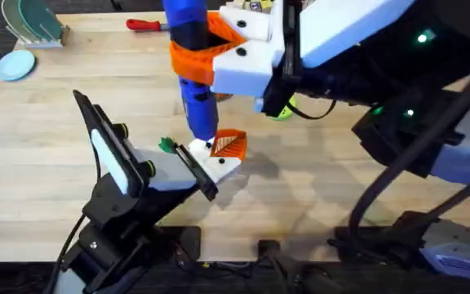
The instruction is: Pick up the gripper from the table and insert it into the empty holder that is missing its gripper. Then pick up a screw, insert it into the mounting hole, and use the screwdriver to tighten it. Finally, clean up the table by picking up the vegetable and placing it into the bucket.
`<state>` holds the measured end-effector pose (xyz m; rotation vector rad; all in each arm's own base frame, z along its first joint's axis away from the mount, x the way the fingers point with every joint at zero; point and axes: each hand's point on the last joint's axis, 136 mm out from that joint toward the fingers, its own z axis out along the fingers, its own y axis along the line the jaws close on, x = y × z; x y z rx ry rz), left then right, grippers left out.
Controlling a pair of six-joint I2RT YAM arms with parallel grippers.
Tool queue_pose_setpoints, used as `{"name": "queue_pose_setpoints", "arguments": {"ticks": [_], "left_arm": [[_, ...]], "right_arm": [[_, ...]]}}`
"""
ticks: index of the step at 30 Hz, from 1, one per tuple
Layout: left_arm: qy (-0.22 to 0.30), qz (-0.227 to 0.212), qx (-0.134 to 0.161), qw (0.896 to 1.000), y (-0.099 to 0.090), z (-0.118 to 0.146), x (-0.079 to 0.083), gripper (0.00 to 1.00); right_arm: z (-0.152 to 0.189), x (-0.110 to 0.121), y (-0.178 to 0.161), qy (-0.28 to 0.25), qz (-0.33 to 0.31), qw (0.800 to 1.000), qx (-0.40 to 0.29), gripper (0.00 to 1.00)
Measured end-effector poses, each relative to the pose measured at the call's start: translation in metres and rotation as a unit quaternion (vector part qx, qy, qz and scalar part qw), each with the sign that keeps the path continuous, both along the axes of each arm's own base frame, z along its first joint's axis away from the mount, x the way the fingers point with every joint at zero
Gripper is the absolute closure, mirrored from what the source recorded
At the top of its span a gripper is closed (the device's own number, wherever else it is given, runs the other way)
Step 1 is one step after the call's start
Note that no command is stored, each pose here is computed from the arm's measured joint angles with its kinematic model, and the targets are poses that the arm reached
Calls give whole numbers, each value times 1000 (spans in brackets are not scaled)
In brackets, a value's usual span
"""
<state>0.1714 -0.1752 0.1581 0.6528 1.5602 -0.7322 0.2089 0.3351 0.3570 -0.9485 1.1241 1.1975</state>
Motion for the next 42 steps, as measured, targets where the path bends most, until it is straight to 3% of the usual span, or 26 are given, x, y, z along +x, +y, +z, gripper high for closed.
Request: {"name": "queue_pose_setpoints", "arguments": {"ticks": [42], "left_arm": [[1,-1,0,1000,0,0,0,988]], "right_arm": [[-7,3,-6,17,-7,1000,-20,981]]}}
